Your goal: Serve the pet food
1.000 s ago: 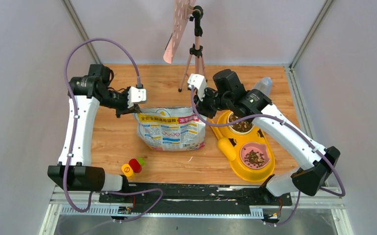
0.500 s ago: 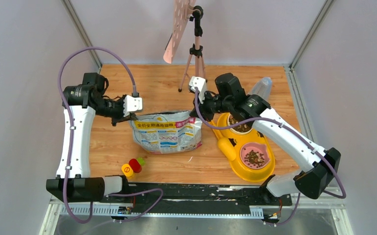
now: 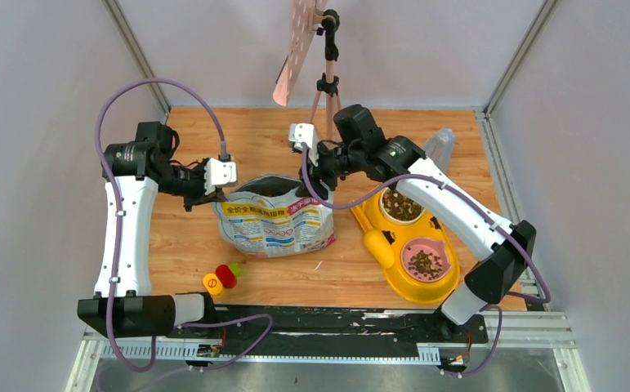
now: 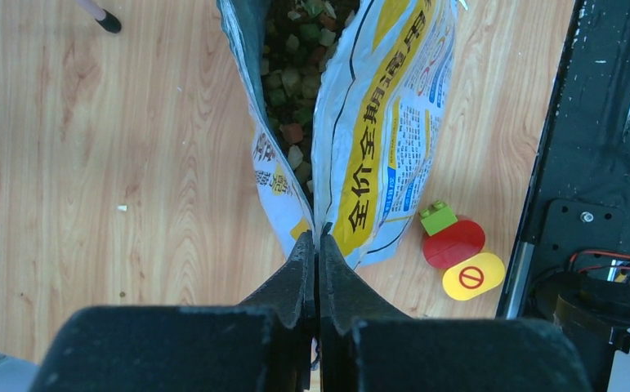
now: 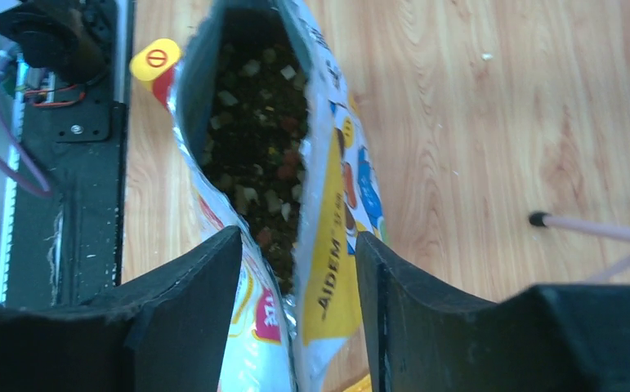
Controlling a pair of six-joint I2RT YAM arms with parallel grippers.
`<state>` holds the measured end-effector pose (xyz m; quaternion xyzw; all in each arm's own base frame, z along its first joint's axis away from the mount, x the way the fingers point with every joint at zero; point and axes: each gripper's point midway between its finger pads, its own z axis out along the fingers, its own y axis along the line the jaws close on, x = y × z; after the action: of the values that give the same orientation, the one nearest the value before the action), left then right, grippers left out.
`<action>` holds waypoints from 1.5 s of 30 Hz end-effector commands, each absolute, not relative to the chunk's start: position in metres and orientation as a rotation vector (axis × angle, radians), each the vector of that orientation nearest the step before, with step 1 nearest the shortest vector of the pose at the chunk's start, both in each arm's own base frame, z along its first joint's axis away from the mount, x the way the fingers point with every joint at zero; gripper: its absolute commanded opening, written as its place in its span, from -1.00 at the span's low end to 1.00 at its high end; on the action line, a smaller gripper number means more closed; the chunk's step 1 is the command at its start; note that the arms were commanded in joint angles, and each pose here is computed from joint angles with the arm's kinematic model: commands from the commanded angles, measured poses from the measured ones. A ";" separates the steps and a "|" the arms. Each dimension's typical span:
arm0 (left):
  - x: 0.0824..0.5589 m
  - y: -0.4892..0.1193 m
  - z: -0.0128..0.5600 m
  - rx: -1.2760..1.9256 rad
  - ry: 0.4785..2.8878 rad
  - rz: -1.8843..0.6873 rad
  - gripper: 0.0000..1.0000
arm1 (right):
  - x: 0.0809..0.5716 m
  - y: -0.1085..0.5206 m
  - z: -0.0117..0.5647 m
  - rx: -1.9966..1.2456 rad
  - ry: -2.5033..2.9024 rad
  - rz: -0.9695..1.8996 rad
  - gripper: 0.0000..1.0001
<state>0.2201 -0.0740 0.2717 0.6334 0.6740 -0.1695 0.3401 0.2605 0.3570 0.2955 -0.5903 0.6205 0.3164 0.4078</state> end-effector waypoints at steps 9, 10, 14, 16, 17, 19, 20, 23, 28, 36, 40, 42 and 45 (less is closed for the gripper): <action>0.213 -0.080 0.292 1.563 1.726 -0.432 -1.00 | 0.220 0.392 0.295 -1.722 1.380 0.954 0.23; 0.215 -0.080 0.292 1.560 1.724 -0.425 -1.00 | 0.219 0.396 0.294 -1.725 1.380 0.949 0.22; 0.218 -0.075 0.292 1.545 1.760 -0.406 -1.00 | 0.225 0.401 0.290 -1.711 1.376 0.857 0.04; 0.219 -0.073 0.293 1.527 1.790 -0.402 -1.00 | 0.233 0.398 0.293 -1.672 1.387 0.784 -0.17; 0.219 -0.073 0.293 1.527 1.798 -0.404 -1.00 | 0.235 0.396 0.296 -1.658 1.392 0.764 -0.35; 0.214 -0.071 0.292 1.547 1.802 -0.407 -1.00 | 0.241 0.393 0.303 -1.602 1.415 0.725 -0.60; 0.213 -0.071 0.291 1.559 1.800 -0.401 -1.00 | 0.244 0.390 0.306 -1.572 1.432 0.702 -0.73; 0.210 -0.068 0.288 1.605 1.751 -0.338 -1.00 | 0.254 0.383 0.313 -1.506 1.457 0.645 -1.00; 0.206 -0.091 0.302 1.529 1.621 -0.404 0.01 | 0.267 0.383 0.324 -1.379 1.506 0.624 -1.00; 0.229 -0.144 0.309 1.423 1.515 -0.578 0.23 | 0.256 0.390 0.323 -1.383 1.507 0.720 -1.00; 0.233 -0.152 0.296 1.412 1.537 -0.632 0.11 | 0.247 0.384 0.321 -1.396 1.484 0.738 -1.00; 0.235 -0.153 0.293 1.399 1.546 -0.641 0.04 | 0.241 0.380 0.324 -1.394 1.448 0.759 -0.98; 0.236 -0.154 0.288 1.400 1.556 -0.654 -0.12 | 0.239 0.380 0.321 -1.390 1.422 0.775 -0.85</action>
<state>0.2321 -0.1455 0.2746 0.5734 0.6473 -0.2557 0.4322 0.2372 0.3835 0.2668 -0.5913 0.6328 0.2965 0.4025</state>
